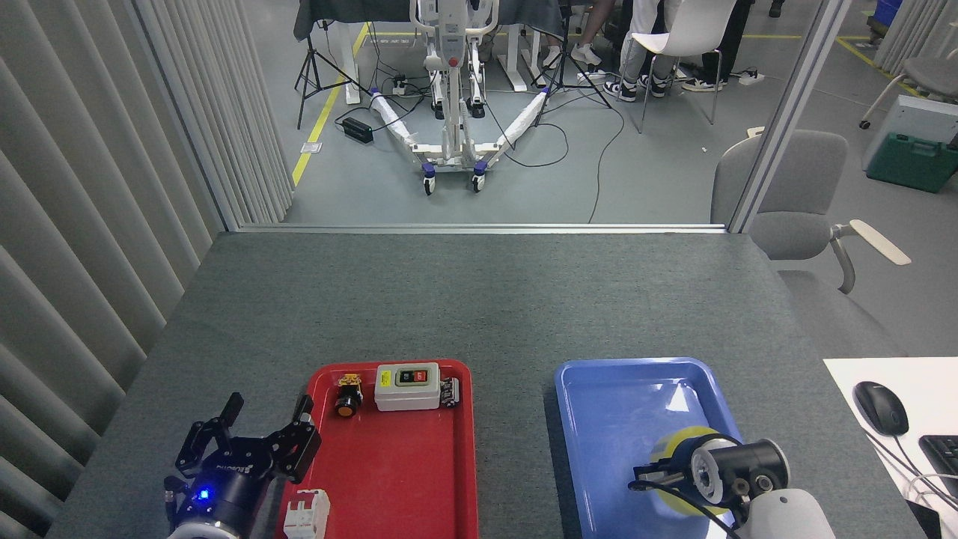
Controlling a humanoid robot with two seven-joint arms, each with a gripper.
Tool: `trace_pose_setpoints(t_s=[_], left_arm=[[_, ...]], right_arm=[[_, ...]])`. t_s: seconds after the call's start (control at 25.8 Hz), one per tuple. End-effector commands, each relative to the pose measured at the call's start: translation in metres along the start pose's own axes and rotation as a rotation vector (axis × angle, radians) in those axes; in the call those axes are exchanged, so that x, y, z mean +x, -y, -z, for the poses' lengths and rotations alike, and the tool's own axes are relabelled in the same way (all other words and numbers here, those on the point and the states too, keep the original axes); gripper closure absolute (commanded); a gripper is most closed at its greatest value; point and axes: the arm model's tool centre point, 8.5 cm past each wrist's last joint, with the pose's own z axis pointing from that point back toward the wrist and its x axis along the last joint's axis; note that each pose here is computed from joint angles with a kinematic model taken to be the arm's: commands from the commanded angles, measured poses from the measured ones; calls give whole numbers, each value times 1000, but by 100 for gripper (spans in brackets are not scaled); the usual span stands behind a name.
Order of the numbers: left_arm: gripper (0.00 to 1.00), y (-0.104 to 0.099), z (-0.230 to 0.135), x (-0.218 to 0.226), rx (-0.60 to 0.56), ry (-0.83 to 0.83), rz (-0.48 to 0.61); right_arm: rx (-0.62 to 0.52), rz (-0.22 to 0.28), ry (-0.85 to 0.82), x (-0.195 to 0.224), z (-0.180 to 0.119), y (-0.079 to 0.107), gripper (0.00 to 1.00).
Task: Place and move tape with both arms
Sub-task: 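Lower the tape into the blue tray with the right gripper, then open the right gripper and lift it off the tape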
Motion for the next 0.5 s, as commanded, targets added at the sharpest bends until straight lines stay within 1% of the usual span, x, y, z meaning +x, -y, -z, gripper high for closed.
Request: trace_pose_setpoints(t_s=[0.0, 0.04, 0.23, 0.31, 0.35, 0.39, 0.46], left_arm=[[0, 1, 1, -1, -3, -2, -1], [0, 1, 1, -2, -5, -3, 0], [0, 6, 1, -4, -23, -11, -3], [0, 6, 1, -6, -22, -15, -2], [0, 5, 1, -6, -23, -15, -1], [0, 6, 1, -6, -24, -16, -1], [0, 7, 0, -8, -28, -18, 0]], right_arm=[[-40, 0, -16, -2, 0, 3, 8], [-41, -2, -16, -2, 1, 2, 2], [-55, 7, -14, -1, -1, 2, 1], [-96, 13, -14, -1, -3, 1, 1], [-155, 18, -14, -2, -6, 2, 1], [-244, 32, -21, -6, -8, 2, 1], [-468, 67, -46, -19, -13, -1, 1]])
